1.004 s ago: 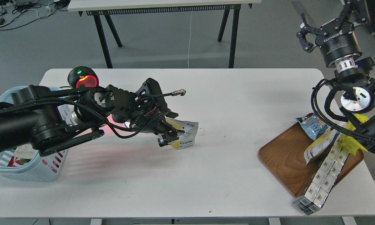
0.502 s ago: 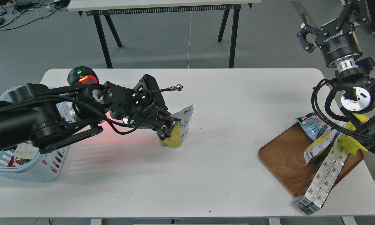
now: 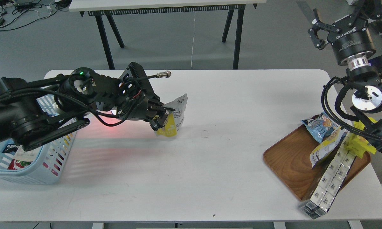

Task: Scan snack and place in basket
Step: 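Hold the yellow bag in front of the scanner with the left gripper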

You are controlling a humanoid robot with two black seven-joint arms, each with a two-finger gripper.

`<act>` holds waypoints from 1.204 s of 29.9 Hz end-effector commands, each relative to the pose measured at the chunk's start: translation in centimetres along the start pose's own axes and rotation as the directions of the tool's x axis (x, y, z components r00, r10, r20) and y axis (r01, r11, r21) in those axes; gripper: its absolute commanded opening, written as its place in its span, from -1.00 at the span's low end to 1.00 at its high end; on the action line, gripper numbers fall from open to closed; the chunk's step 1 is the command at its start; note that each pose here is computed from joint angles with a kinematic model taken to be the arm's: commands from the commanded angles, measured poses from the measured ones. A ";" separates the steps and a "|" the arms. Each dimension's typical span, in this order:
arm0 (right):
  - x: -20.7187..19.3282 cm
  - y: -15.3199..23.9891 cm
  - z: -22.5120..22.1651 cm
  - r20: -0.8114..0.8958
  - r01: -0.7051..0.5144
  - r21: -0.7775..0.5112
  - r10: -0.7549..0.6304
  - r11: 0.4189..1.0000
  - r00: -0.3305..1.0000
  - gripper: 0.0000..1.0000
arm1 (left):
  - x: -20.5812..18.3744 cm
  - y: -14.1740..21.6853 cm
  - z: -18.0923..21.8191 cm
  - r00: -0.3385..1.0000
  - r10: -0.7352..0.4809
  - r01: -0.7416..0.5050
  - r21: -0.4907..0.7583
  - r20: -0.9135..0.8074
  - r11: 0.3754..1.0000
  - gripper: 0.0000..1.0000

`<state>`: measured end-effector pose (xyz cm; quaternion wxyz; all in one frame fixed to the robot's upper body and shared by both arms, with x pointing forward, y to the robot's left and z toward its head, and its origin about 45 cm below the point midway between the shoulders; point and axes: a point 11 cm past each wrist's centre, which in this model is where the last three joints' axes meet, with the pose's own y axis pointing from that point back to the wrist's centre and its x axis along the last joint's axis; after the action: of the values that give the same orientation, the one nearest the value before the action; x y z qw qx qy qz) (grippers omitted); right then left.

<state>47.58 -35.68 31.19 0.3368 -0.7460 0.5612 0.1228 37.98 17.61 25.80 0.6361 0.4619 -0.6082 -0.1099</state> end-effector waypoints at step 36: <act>-0.4 -0.3 0.4 0.007 0.004 -0.001 -0.004 1.000 1.000 0.99 | -4.8 7.7 -7.7 0.990 -0.057 0.074 0.134 -0.130 0.988 -0.99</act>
<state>47.77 -35.16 31.21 0.3381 -0.7468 0.5590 0.1245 40.19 28.29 29.41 0.6360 0.5263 -0.5609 -0.0626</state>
